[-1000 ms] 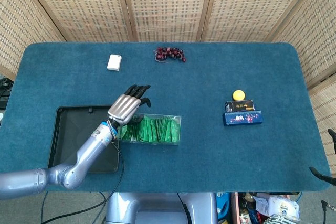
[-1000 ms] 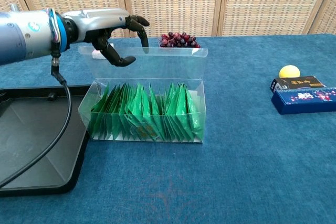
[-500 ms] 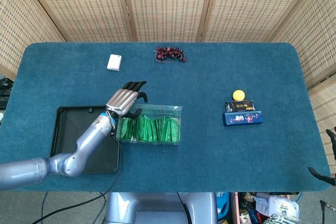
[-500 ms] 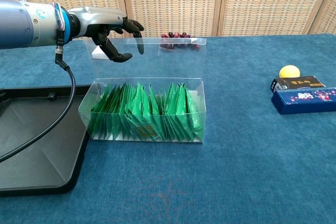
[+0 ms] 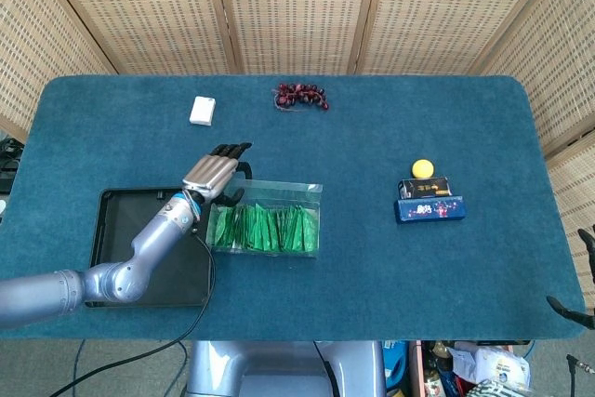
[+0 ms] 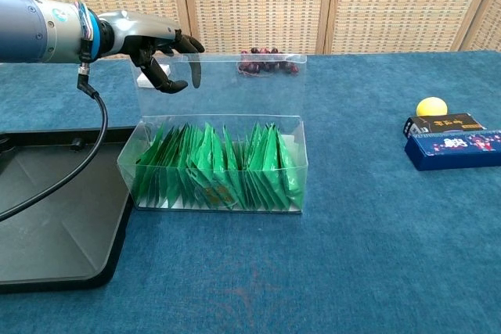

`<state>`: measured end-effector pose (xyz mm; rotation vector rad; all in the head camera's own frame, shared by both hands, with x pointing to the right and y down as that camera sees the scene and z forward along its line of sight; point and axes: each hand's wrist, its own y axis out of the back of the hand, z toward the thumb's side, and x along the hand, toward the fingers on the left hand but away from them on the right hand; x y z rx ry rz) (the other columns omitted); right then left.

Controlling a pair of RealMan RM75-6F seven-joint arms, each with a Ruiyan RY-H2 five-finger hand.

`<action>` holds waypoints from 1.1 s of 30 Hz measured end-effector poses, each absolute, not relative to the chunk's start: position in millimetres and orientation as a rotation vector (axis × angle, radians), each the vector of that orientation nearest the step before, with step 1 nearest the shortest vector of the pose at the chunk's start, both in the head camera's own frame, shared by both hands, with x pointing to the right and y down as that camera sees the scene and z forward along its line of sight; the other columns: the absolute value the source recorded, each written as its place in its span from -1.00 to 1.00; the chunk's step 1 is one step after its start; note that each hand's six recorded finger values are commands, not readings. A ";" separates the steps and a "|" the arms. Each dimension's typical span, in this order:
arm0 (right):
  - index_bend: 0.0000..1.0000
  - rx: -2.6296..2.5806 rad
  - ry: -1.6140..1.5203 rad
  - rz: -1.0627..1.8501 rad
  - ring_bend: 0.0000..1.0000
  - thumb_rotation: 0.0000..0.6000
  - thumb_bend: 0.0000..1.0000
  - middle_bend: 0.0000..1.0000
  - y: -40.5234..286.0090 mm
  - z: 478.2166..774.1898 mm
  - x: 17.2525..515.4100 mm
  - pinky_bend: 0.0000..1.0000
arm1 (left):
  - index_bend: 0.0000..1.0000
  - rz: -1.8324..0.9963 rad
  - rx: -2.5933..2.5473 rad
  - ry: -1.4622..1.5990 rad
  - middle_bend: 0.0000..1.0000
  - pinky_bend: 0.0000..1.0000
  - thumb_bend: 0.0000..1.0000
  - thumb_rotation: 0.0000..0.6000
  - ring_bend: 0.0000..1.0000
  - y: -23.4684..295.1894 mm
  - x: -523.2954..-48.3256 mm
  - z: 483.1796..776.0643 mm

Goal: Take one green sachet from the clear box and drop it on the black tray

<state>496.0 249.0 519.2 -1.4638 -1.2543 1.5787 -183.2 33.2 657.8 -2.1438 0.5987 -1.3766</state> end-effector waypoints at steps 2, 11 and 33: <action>-1.00 -1.463 -1.255 1.578 -1.00 1.00 -1.00 -1.00 248.9 519.0 495.9 -1.00 | -0.07 -1.383 -2.151 0.595 -1.00 -1.00 0.04 1.00 -1.00 33.8 -183.3 658.5; -1.00 -1.463 -1.256 1.580 -1.00 1.00 -1.00 -1.00 248.9 519.2 496.2 -1.00 | 0.15 -1.423 -2.220 0.576 -1.00 -1.00 0.13 1.00 -1.00 35.5 -184.0 660.9; -1.00 -1.466 -1.252 1.582 -1.00 1.00 -1.00 -1.00 249.4 520.0 495.5 -1.00 | -0.63 -1.506 -2.255 0.590 -1.00 -1.00 0.22 1.00 -1.00 28.5 -191.8 666.1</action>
